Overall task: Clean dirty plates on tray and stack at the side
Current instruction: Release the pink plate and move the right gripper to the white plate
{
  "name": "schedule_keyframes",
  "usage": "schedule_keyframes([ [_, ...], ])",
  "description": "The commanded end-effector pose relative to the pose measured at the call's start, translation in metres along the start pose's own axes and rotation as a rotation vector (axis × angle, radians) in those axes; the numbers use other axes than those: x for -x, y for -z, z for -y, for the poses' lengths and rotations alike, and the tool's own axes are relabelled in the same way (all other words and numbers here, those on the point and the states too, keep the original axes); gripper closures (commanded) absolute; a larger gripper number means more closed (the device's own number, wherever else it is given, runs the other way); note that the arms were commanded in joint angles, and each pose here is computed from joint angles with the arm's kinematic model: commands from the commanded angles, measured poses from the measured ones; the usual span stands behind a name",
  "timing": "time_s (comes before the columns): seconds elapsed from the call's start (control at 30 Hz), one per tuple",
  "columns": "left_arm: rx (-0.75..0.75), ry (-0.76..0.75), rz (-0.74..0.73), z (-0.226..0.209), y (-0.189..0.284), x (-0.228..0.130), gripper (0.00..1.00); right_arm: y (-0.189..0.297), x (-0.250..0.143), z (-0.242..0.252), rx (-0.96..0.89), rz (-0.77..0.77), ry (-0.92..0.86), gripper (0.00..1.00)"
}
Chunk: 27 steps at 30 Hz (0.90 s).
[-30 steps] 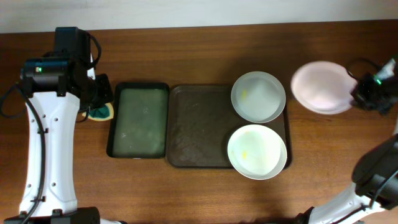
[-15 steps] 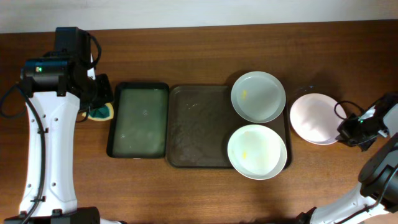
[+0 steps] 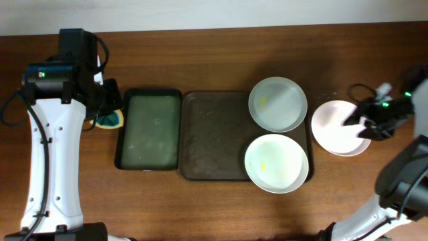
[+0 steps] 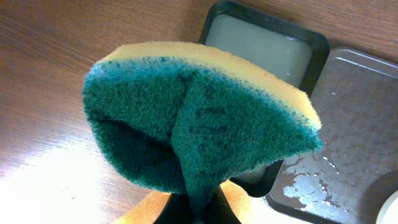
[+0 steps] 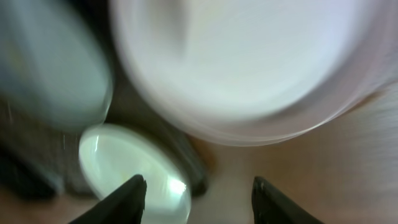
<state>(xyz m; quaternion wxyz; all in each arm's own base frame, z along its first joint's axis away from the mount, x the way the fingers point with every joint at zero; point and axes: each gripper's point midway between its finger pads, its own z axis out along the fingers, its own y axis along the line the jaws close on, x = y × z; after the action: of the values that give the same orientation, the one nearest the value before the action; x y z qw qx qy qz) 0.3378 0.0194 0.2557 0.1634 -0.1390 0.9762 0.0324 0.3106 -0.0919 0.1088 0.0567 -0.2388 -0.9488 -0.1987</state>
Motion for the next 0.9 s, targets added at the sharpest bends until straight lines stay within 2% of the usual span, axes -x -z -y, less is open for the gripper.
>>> schedule_keyframes([
  [0.0, -0.006, 0.016, 0.001, 0.000, 0.000, 0.000, 1.00, -0.020, -0.036, -0.041, -0.006, -0.147, 0.234, 0.43],
  [0.13, -0.006, 0.016, 0.000, 0.000, 0.000, 0.000, 1.00, -0.052, -0.068, -0.048, -0.125, -0.279, 0.286, 0.43],
  [0.27, -0.006, 0.015, -0.003, 0.000, 0.000, -0.001, 1.00, -0.077, -0.073, -0.031, -0.296, -0.280, 0.241, 0.45],
  [0.4, -0.006, 0.015, -0.002, 0.000, 0.000, 0.000, 1.00, -0.087, -0.073, -0.028, -0.306, -0.271, 0.221, 0.64],
  [0.67, -0.006, 0.015, -0.003, 0.000, 0.000, 0.000, 0.99, -0.100, -0.080, -0.018, -0.320, -0.286, 0.188, 0.65],
  [0.87, -0.006, 0.015, -0.003, 0.000, 0.000, 0.000, 0.99, -0.106, -0.085, -0.014, -0.326, -0.295, 0.162, 0.73],
])
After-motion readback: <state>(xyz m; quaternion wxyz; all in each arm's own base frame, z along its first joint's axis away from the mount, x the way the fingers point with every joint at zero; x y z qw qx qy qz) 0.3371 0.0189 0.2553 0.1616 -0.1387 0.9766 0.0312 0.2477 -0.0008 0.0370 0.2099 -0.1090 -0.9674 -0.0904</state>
